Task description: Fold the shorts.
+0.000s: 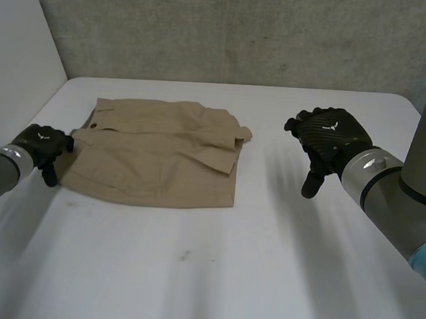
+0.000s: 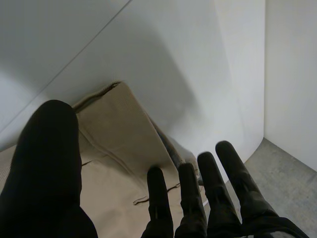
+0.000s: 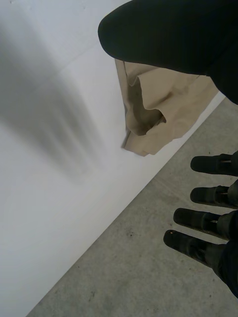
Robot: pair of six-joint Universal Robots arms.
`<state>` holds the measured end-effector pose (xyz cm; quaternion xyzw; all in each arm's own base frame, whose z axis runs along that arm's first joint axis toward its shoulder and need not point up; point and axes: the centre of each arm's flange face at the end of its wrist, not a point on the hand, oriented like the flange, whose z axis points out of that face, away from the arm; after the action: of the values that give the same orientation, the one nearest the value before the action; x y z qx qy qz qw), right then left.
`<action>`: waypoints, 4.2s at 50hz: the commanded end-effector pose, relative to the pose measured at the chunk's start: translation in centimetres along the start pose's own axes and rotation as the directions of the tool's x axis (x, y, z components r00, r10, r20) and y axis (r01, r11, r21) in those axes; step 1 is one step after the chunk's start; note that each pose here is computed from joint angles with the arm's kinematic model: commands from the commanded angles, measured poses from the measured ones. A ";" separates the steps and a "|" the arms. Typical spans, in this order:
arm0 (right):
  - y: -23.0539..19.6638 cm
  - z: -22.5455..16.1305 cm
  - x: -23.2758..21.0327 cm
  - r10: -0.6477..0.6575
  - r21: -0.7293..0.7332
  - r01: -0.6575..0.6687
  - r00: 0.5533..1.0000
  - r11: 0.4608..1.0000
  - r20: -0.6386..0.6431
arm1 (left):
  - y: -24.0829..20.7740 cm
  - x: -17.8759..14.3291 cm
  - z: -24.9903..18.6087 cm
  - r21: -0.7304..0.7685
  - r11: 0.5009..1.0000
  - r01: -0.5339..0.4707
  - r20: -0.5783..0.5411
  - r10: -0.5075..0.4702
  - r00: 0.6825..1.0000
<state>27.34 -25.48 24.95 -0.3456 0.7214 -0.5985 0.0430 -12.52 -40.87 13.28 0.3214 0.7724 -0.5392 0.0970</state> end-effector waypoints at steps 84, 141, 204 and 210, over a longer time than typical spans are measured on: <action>-2.8 -1.2 5.8 0.029 0.091 -0.010 0.979 0.996 -0.202 | -16.3 21.5 -16.5 0.626 0.733 0.266 -0.397 0.006 0.918; 12.1 -1.6 -4.1 -0.092 -0.088 0.114 0.970 0.990 0.226 | -9.5 16.4 -10.2 0.130 0.988 0.082 -0.286 -0.042 0.957; -11.1 -11.6 7.7 0.033 0.309 0.001 0.994 0.951 -0.105 | -21.4 4.5 -32.2 0.517 0.746 0.418 -0.210 -0.363 0.908; -6.7 -5.6 4.8 0.038 0.126 -0.043 0.999 0.991 0.036 | -18.8 7.8 -23.9 0.310 0.854 0.418 -0.224 -0.362 0.905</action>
<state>21.38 -21.19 40.02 -0.2998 0.6340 -0.7097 0.0670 -22.72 -15.26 40.09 0.1919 0.6422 -0.7264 -0.1517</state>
